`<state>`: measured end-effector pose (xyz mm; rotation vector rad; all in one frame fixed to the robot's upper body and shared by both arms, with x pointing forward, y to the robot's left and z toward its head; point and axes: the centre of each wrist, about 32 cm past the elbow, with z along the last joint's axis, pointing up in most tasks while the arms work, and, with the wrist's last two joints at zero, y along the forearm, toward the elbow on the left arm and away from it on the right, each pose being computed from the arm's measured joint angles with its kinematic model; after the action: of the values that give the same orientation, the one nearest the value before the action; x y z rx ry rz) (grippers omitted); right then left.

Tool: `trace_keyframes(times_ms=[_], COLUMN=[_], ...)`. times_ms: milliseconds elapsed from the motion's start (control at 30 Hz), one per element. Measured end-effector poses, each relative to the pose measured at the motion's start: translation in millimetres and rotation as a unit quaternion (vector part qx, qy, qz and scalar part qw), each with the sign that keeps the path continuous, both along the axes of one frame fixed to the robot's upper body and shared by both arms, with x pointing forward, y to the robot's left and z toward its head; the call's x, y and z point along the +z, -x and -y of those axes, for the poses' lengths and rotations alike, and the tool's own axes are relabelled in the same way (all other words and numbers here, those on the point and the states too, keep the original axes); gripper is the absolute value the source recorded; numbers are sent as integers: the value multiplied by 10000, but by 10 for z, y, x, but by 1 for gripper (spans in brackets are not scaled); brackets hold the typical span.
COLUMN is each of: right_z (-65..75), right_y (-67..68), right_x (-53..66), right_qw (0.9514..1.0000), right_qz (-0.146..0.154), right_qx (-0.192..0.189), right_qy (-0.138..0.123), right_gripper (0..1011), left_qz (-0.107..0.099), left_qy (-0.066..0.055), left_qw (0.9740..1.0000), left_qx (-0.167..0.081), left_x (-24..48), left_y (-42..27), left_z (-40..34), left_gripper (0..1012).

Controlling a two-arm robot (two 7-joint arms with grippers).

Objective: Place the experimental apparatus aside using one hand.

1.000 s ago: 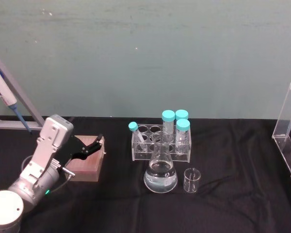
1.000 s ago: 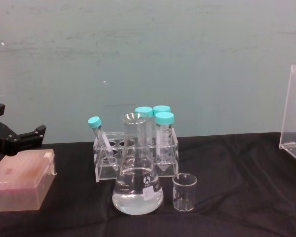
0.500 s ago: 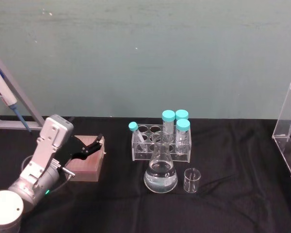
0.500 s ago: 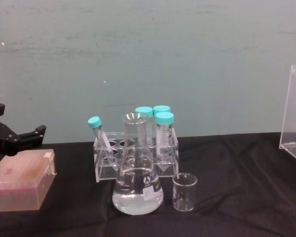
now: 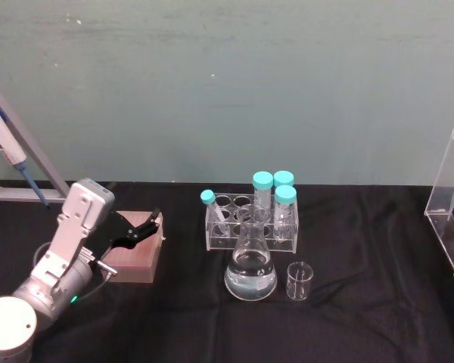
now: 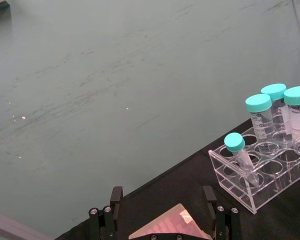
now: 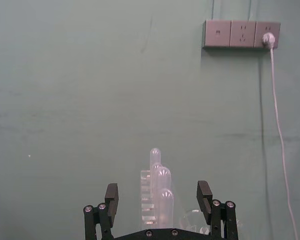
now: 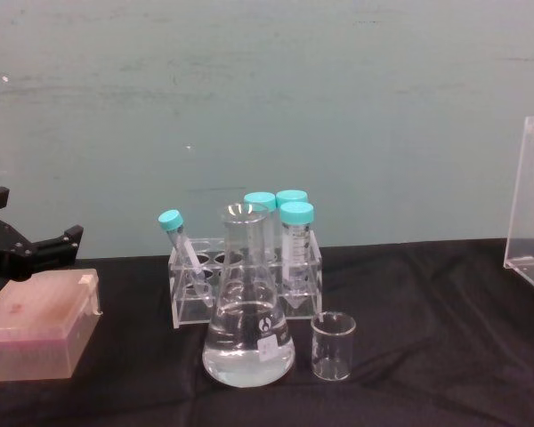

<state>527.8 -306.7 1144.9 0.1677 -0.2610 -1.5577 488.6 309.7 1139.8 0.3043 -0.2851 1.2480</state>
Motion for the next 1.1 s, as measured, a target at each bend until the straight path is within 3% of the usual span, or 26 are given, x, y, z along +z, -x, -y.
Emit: trace_keyframes(times_ms=[633, 1100], right_z=[-84, -175], right_y=[57, 37], right_x=[102, 134], right_qw=[9988, 9948], right_qz=[429, 566], right_qx=[15, 627], right_qy=[250, 560], right_gripper=[1003, 1003], left_qz=[-1, -1], left_qy=[0, 0], left_qw=[10000, 10000], left_qx=[0, 0], left_x=[0, 0], left_y=[0, 0], left_z=[0, 0], left_gripper=[1000, 1000])
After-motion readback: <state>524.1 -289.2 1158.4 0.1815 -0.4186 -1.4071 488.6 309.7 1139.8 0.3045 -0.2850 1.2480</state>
